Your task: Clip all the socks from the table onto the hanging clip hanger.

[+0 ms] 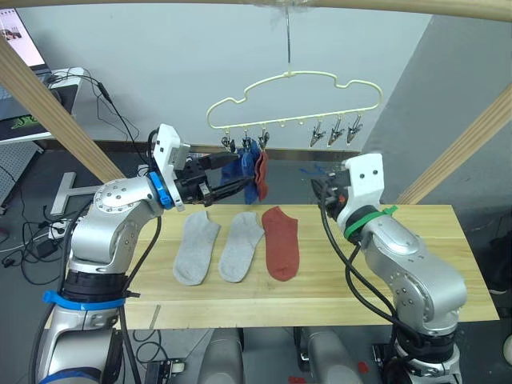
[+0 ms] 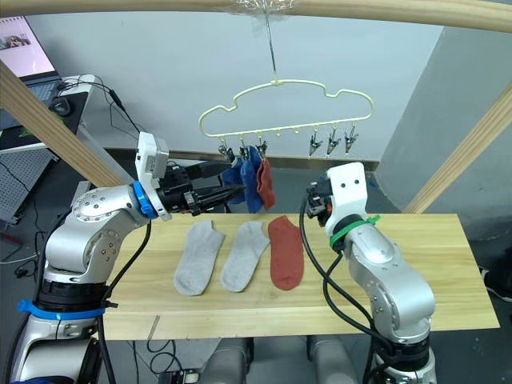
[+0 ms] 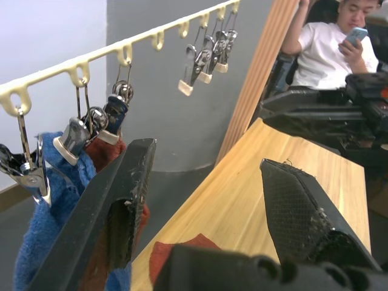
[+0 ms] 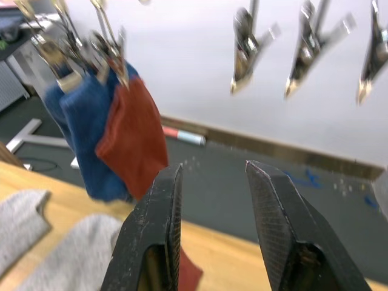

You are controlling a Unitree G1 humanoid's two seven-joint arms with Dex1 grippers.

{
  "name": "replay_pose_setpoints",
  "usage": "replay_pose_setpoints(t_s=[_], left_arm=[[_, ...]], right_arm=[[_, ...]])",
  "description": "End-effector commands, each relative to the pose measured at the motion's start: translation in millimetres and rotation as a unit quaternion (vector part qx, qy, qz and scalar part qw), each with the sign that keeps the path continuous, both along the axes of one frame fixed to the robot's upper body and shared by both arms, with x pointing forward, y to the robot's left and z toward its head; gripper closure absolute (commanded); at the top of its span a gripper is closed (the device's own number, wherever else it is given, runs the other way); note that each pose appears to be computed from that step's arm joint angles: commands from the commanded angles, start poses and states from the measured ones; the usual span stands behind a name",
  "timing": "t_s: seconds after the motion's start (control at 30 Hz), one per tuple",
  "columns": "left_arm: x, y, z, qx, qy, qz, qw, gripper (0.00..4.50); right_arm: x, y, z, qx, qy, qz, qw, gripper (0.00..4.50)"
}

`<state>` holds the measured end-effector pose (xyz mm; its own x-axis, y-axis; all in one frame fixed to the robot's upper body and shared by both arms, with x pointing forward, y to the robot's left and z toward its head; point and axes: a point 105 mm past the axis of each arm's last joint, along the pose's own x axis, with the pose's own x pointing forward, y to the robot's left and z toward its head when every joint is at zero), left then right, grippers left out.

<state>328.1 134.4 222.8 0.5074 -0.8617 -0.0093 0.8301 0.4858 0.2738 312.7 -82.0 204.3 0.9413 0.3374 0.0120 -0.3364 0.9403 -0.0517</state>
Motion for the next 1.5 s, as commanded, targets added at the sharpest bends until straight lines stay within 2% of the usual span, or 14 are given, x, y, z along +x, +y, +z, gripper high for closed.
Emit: replay_pose_setpoints(t_s=[0.03,0.2,0.4,0.77,1.23,1.33,1.4,1.5], left_arm=[[-5.2,0.8,20.8,0.009,-0.035,-0.018,0.999,1.38],[-1.8,-3.8,31.0,0.007,-0.041,-0.020,0.999,1.38],[-3.8,-11.2,32.4,0.003,-0.040,-0.026,0.999,1.38],[-6.7,-7.6,34.1,0.010,-0.037,-0.024,0.999,1.38],[-4.1,-5.7,31.1,0.010,-0.041,-0.008,0.999,1.38],[-4.5,-5.9,30.4,0.010,-0.041,-0.008,0.999,1.38],[-4.3,-5.8,30.2,0.010,-0.041,-0.008,0.999,1.38],[-3.9,-4.9,30.2,0.011,-0.041,-0.007,0.999,1.38]], right_arm=[[1.1,1.5,16.7,0.010,-0.038,-0.011,0.999,2.82],[10.1,2.5,30.7,0.032,-0.055,-0.027,0.998,2.82],[17.5,4.7,37.3,0.052,-0.058,-0.036,0.996,2.82],[32.5,-5.0,26.2,0.068,-0.034,-0.054,0.996,2.82],[35.0,-4.3,23.9,0.079,-0.024,-0.048,0.995,2.82],[35.0,-5.5,23.4,0.074,-0.023,-0.055,0.995,2.23],[36.4,-6.6,23.9,0.072,-0.024,-0.059,0.995,1.56],[38.9,-5.5,25.9,0.074,-0.025,-0.057,0.995,1.56]])
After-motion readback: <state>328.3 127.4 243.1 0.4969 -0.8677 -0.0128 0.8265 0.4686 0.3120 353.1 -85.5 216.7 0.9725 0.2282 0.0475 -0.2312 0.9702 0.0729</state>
